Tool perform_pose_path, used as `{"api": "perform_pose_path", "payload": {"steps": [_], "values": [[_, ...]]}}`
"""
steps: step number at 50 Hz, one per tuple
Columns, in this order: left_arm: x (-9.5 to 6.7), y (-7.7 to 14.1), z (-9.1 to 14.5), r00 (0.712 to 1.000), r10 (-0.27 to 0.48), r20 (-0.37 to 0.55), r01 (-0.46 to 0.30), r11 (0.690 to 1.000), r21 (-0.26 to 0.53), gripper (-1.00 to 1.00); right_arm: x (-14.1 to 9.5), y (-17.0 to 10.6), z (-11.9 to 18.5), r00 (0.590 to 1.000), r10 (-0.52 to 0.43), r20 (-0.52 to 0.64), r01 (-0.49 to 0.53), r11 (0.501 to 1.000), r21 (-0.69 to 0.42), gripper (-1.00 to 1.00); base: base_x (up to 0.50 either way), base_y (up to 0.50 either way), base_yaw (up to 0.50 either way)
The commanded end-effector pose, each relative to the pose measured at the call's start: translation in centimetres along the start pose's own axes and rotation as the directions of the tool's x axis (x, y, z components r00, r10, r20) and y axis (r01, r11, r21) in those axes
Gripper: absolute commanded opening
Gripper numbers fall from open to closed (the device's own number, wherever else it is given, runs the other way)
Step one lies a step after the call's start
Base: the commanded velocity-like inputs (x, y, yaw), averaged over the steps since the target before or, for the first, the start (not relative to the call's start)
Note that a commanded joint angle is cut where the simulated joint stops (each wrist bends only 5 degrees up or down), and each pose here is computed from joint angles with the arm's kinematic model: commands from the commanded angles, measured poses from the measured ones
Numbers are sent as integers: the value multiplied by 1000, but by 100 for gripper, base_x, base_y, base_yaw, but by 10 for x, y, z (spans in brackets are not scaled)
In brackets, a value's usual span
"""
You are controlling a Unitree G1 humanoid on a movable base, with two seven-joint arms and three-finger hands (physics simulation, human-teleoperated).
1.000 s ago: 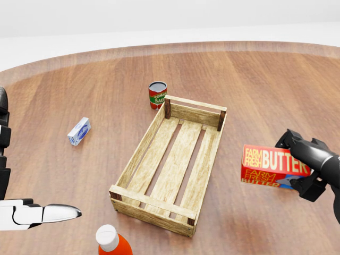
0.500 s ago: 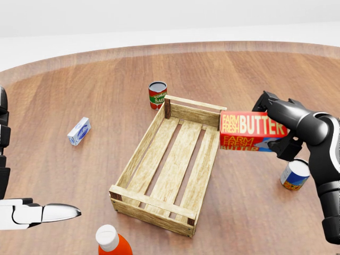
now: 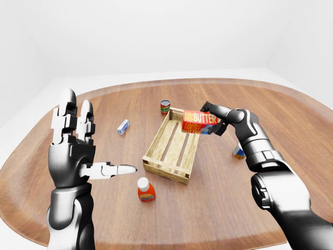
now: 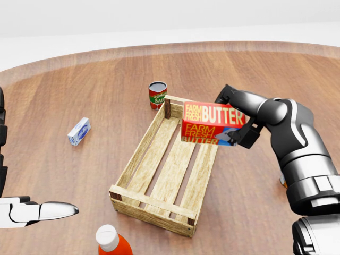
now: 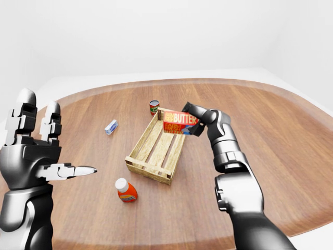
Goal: Pick up the butter and put it in the tray.
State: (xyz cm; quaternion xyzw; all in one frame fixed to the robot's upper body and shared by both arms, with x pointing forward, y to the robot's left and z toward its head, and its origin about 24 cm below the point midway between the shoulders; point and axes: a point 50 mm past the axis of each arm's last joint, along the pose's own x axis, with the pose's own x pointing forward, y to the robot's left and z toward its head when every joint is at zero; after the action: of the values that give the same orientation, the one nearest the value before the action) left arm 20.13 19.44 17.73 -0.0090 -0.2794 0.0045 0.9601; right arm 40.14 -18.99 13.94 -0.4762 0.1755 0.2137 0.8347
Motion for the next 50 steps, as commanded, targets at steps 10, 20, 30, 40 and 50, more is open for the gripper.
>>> {"api": "perform_pose_path", "payload": {"steps": [10, 20, 30, 40, 50], "values": [[1, 1, 2, 1000, 2, 10, -2, 1000, -2, 100, 21, 18, 29, 997, 18, 73, -32, 979, 199, -100, 0, 0, 0], [1, 1, 2, 1000, 4, 11, -4, 1000, -2, 100, 28, 35, 23, 998, 38, 54, -51, 965, 258, -100, 0, 0, 0], [2, 2, 3, 1000, 4, 16, -4, 1000, -1, 100, 34, 52, 33, 995, 76, 63, -89, 966, 243, -100, 0, 0, 0], [4, 3, 0, 1000, 12, 10, -12, 1000, -3, 100, 40, 73, 49, 989, 124, 86, -141, 963, 230, -100, 0, 0, 0], [3, 4, 2, 1000, 14, 17, -14, 1000, -6, 100, 42, 86, 43, 987, 148, 70, -161, 954, 252, -100, 0, 0, 0]]}}
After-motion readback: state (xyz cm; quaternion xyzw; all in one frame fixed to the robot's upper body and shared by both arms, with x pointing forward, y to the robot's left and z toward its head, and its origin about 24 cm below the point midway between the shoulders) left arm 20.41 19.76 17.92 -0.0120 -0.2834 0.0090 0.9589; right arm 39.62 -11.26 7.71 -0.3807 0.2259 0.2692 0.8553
